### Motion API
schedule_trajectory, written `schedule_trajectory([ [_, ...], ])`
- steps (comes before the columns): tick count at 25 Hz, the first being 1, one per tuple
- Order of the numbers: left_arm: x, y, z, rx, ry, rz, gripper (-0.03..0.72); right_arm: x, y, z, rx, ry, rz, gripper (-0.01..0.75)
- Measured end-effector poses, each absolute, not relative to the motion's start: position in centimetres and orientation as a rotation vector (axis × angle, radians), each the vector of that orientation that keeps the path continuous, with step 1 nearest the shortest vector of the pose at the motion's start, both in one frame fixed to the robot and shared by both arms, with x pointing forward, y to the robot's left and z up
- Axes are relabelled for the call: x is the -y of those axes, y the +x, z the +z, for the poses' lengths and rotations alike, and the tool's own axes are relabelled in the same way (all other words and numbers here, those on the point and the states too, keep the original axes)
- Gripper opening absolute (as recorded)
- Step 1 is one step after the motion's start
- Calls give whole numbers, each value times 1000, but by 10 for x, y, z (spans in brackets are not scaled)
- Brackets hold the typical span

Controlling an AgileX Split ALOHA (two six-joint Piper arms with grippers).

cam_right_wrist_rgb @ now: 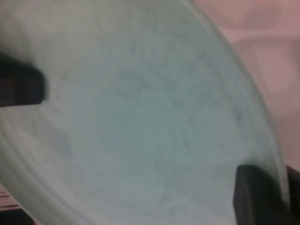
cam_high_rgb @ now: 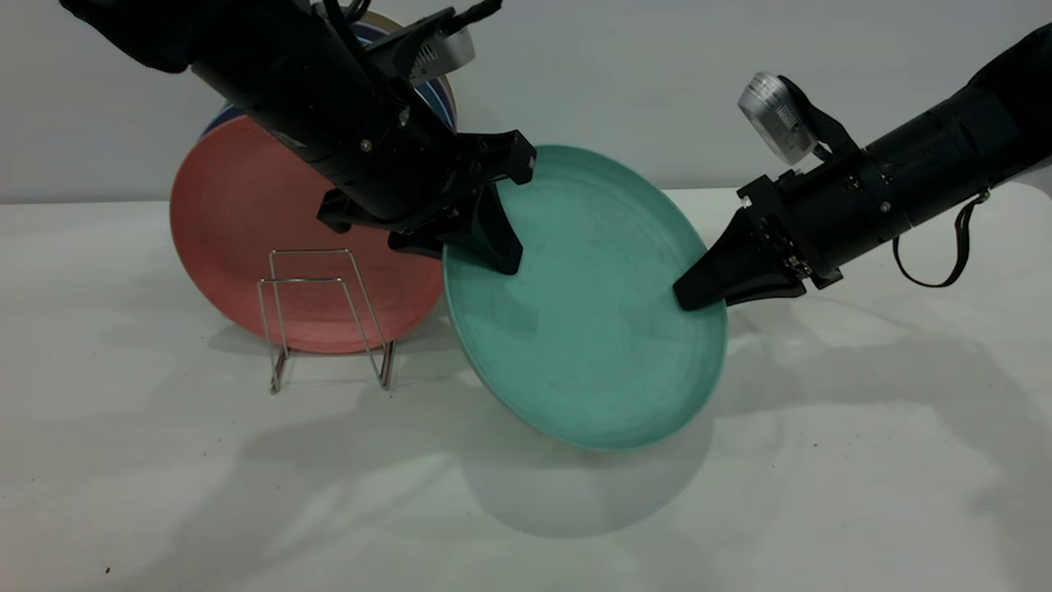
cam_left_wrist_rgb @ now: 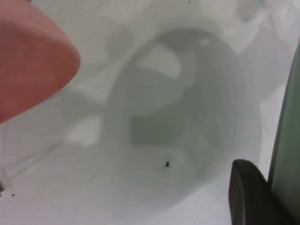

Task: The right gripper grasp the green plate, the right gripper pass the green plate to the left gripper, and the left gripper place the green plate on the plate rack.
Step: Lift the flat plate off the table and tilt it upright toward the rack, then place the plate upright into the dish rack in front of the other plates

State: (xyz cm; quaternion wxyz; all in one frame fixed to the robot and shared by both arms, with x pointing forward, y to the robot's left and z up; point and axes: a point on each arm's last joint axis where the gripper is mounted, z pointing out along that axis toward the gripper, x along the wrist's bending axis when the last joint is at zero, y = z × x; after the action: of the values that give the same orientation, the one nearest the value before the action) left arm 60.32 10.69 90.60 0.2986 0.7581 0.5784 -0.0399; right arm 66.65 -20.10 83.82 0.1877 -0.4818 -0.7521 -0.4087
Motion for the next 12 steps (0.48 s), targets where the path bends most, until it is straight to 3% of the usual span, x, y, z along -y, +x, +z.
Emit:
schedule_trajectory([
  [3,-107,603,907,-1536,2010,-104,117,201,667,842,2111,-1355,-1163,200],
  [5,-107,603,912,-1520,2010,-89,117,203,668,853,2118,-1347,-1189,331],
  [9,-117,606,928,-1449,2036,-31,117,221,672,908,2116,-1338,-1334,583],
  [12,-135,607,946,-1379,2071,-8,117,244,667,959,2110,-1315,-1450,681],
])
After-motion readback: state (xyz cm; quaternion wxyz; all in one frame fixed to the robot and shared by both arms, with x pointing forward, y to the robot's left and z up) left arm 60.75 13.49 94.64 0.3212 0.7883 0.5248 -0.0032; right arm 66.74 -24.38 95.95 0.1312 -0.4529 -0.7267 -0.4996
